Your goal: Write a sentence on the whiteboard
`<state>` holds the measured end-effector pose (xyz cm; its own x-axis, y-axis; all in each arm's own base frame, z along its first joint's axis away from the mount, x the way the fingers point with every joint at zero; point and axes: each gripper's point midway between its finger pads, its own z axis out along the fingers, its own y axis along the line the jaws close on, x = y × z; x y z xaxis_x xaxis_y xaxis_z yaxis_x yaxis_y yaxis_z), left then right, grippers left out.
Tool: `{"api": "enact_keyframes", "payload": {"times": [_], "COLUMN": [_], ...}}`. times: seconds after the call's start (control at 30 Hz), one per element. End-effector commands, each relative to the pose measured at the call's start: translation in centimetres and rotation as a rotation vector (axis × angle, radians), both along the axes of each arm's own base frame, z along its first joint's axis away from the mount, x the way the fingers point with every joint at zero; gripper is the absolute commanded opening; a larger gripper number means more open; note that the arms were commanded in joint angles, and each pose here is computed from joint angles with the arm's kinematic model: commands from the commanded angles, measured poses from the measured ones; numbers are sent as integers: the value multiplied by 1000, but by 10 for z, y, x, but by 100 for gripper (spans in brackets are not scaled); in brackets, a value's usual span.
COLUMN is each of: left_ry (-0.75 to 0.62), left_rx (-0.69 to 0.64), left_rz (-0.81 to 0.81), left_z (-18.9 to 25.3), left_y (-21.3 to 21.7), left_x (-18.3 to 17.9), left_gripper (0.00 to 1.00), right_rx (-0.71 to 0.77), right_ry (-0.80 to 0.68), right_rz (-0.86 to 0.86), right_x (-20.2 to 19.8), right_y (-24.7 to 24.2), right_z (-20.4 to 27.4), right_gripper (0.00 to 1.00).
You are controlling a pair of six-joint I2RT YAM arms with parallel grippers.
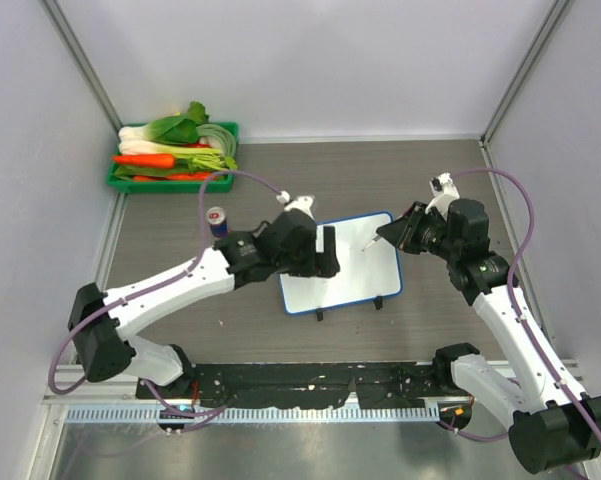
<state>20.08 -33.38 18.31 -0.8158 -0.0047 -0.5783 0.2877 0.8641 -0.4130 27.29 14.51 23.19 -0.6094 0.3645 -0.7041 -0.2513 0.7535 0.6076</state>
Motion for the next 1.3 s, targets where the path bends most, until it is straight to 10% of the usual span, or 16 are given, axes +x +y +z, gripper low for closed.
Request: {"api": "enact_keyframes", "payload": {"times": [0.0,0.7,1.27], "left_ry": [-37,16,-9], "left_rx": [-97,-641,-556], "left_rz": [-34,-18,-32], "left_z": [45,66,46], "left_y": [20,125,128], "left_x": [21,29,41], "left_gripper": [89,89,86], "right_rx": [40,159,226], "right_ry": [-97,-148,-163], "right_rz": [30,166,230], "right_x": [3,-5,0], "right_y": [6,30,53], "right_z": [32,39,50], "right_gripper": [1,1,1]}}
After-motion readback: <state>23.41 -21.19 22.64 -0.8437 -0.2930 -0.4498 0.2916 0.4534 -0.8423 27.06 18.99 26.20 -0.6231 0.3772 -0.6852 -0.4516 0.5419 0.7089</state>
